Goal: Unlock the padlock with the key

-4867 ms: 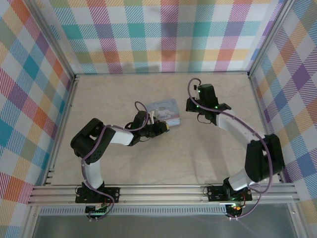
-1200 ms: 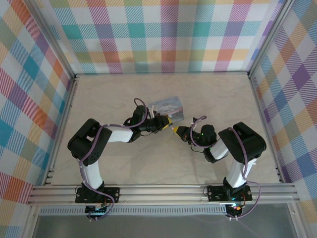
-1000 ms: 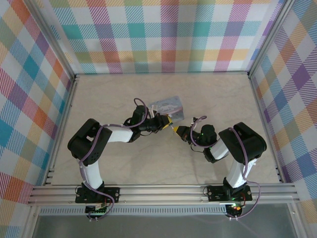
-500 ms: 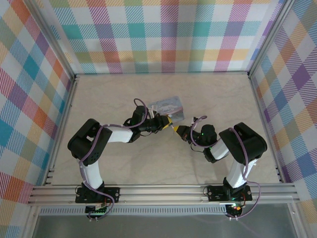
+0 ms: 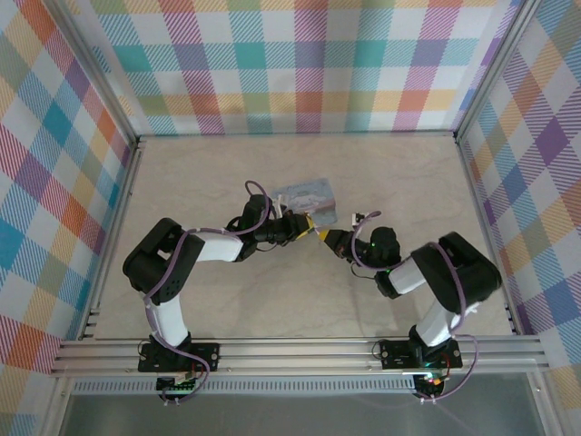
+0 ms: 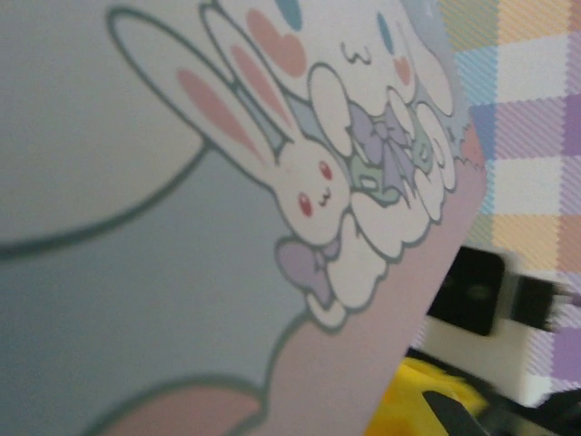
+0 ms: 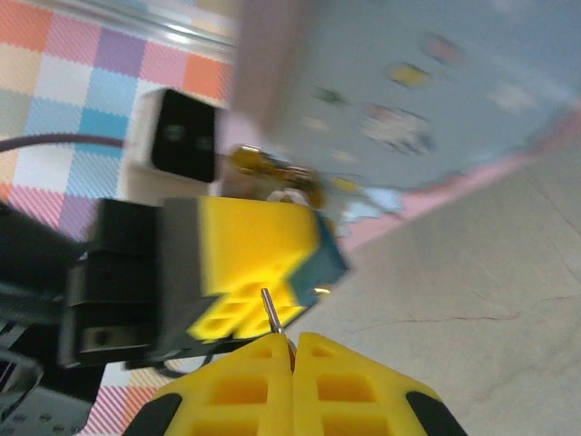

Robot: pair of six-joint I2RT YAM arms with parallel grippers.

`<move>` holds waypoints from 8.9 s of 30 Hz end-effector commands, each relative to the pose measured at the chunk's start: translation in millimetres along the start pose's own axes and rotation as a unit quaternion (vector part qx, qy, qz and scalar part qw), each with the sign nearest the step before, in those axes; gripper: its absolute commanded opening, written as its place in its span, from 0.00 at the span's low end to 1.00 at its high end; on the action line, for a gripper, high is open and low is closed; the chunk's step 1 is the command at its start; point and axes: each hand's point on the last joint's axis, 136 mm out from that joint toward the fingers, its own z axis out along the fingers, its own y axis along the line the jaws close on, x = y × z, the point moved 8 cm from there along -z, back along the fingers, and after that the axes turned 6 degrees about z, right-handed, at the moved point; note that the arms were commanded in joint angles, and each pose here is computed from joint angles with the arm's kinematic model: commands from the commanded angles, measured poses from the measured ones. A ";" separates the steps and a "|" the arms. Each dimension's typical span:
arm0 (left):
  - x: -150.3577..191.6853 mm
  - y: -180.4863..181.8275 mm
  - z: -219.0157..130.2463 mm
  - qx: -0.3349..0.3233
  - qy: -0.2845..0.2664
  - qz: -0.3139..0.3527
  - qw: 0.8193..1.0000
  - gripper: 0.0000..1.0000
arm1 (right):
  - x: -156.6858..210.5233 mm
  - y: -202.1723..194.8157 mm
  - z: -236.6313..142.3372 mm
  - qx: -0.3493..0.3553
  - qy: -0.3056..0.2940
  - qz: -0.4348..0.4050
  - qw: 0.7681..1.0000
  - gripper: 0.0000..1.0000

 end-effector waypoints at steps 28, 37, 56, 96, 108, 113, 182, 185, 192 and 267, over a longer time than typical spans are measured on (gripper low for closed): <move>41.0 16.2 -61.9 -0.111 0.031 0.058 0.992 0.50 | -15.8 118.5 -70.9 0.142 -0.010 -0.353 0.925 0.00; -18.7 -57.4 -121.1 -0.094 -0.068 0.032 0.993 0.76 | -21.0 154.6 -56.7 0.176 -0.056 -0.502 0.845 0.00; -31.7 -166.8 -116.6 0.073 -0.011 -0.018 0.997 0.66 | 20.6 209.0 8.0 0.222 -0.158 -0.777 0.568 0.00; -43.4 -155.9 -120.7 -0.016 -0.057 0.099 0.993 0.00 | 16.3 210.1 -29.9 0.227 -0.111 -0.651 0.716 0.43; -39.9 -165.3 -119.3 0.053 -0.079 0.183 0.979 0.00 | -6.8 188.6 -34.5 -0.028 -0.015 -0.275 0.961 0.52; -33.6 -168.3 -119.8 0.081 -0.092 0.184 0.975 0.00 | -8.3 184.8 -27.0 -0.144 -0.027 -0.190 0.971 0.54; 39.7 -17.9 -58.3 -0.065 -0.069 0.167 0.981 0.76 | -145.3 95.2 54.9 0.180 -0.067 -0.296 0.936 0.00; 31.3 -10.5 -44.5 -0.076 -0.076 0.176 0.978 0.76 | -159.7 81.6 77.8 0.201 -0.056 -0.311 0.927 0.00; 10.1 5.3 -28.5 -0.109 -0.098 0.183 0.972 0.76 | -184.9 57.8 122.1 0.235 -0.027 -0.333 0.913 0.00; 27.9 36.6 8.1 -0.135 -0.102 0.313 0.935 0.74 | -153.3 49.5 145.9 0.334 0.023 -0.415 0.846 0.00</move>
